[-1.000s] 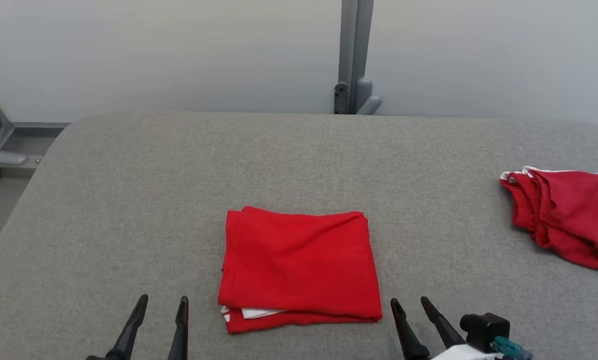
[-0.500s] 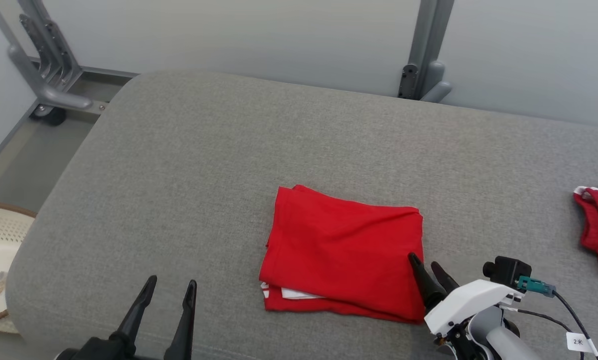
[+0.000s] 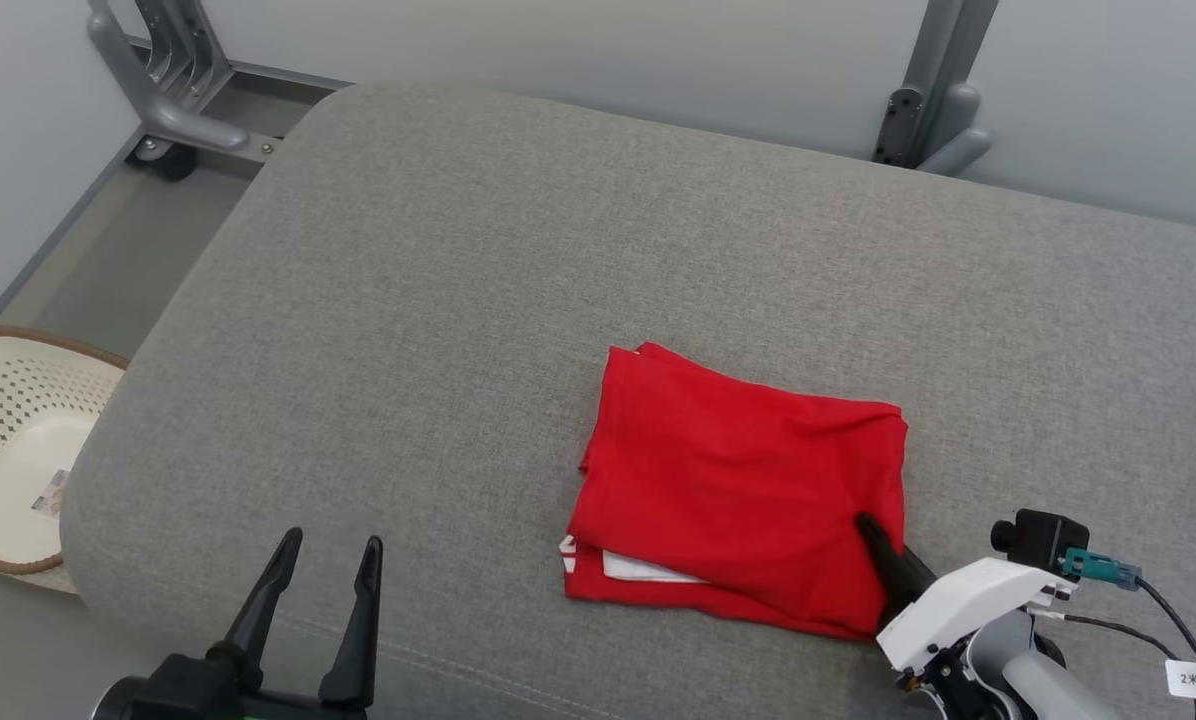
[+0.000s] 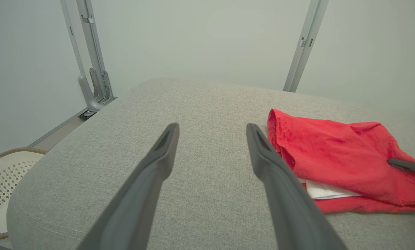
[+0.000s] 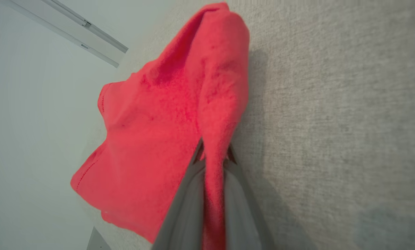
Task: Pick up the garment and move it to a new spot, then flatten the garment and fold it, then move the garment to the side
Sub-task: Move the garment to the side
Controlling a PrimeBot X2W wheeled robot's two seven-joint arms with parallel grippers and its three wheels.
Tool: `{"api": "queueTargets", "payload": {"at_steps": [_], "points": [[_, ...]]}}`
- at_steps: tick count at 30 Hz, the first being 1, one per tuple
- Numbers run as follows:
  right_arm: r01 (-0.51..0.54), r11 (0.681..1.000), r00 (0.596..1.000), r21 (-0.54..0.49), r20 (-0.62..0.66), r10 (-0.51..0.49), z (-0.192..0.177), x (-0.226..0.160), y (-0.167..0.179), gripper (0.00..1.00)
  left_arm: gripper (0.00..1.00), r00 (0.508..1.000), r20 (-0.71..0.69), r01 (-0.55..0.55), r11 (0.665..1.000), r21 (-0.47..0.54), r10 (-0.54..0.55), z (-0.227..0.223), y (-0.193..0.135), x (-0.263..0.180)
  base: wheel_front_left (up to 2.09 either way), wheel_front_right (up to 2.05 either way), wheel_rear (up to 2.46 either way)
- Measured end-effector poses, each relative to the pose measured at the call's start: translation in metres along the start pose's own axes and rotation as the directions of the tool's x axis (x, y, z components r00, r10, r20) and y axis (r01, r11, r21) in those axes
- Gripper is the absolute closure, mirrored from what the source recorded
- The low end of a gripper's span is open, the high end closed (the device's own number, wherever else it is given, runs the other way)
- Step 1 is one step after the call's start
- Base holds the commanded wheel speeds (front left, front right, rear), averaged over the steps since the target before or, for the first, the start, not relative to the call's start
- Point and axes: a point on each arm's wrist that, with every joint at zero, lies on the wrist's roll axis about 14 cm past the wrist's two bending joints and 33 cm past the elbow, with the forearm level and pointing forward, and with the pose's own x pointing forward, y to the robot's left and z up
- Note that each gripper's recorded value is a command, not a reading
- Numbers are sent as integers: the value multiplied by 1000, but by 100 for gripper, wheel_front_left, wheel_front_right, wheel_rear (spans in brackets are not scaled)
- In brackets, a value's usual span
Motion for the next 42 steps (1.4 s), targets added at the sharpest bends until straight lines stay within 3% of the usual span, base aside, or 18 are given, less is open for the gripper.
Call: {"api": "queueTargets", "payload": {"at_steps": [12, 24, 32, 42], "points": [[35, 987, 991, -160, 136, -13, 68, -25, -24, 100, 0, 985, -7, 175, 985, -9, -175, -2, -45, 30, 0, 0, 0], [207, 943, 940, -261, 322, -117, 159, -73, -67, 100, 0, 916, 3, 402, 916, 12, -402, 3, -99, 73, 0, 0, 0], [349, 888, 891, -300, 400, -215, 210, -100, -101, 100, 0, 873, -10, 487, 873, 2, -487, -3, -118, 100, 0, 0, 0], [535, 772, 808, -344, 476, -348, 259, -132, -118, 100, 0, 828, -71, 556, 831, -17, -556, -30, -129, 127, 0, 0, 0]]}}
